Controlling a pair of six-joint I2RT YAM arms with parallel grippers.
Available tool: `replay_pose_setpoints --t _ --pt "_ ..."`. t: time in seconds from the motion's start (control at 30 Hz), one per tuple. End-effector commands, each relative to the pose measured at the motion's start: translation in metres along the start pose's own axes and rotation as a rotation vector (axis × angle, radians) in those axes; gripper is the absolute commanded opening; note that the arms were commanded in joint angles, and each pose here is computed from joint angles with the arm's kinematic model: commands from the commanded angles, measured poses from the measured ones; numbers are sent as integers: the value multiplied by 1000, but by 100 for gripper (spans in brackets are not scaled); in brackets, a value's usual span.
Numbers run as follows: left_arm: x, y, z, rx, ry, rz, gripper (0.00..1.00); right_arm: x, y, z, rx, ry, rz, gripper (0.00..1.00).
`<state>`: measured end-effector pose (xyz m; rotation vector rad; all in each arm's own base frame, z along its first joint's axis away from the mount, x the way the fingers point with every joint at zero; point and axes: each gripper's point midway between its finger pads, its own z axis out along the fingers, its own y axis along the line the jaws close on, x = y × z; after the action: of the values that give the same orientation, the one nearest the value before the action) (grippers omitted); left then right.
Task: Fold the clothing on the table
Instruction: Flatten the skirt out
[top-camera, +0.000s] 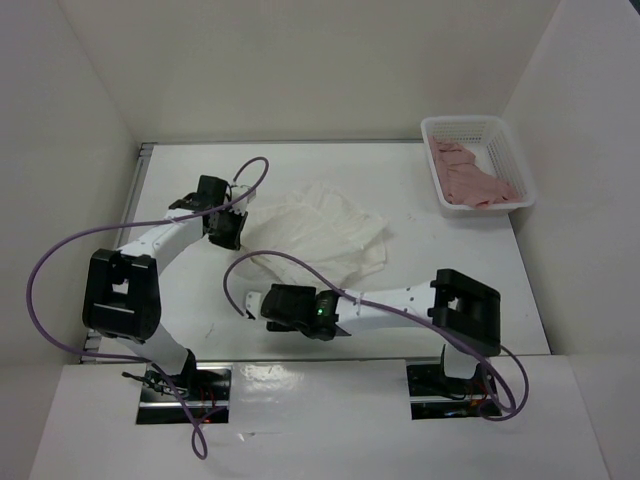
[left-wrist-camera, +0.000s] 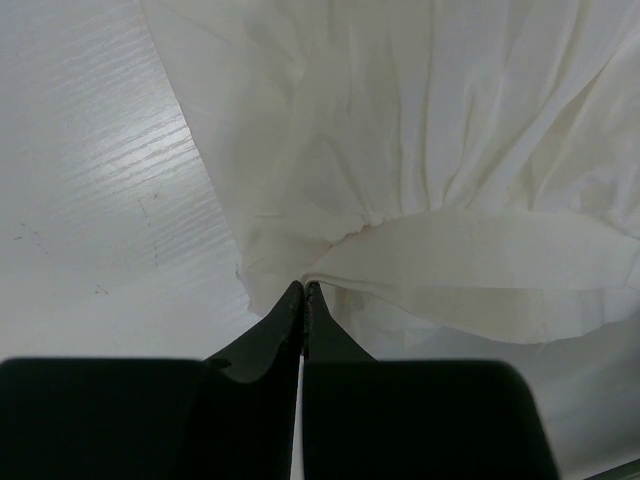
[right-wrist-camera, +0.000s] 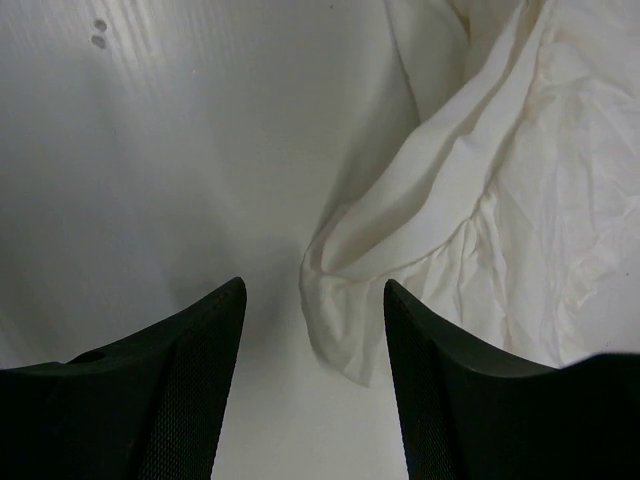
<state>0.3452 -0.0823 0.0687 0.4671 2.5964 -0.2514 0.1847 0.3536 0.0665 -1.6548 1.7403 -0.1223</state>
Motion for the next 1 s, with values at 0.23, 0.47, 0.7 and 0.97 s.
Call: replay_pose_setpoints --t 0.23,0.47,0.7,0.97 --pt "-12 -5 -5 33 -29 -3 0 -17 -6 14 135 -25 37 64" --pt "-12 -6 -5 42 -30 -2 0 -1 -2 27 185 30 -3 64" --pt "-14 -5 -9 45 -42 1 0 11 0 33 234 62 -28 64" --pt "-14 -5 -11 45 -42 1 0 15 -10 32 304 75 -29 55"
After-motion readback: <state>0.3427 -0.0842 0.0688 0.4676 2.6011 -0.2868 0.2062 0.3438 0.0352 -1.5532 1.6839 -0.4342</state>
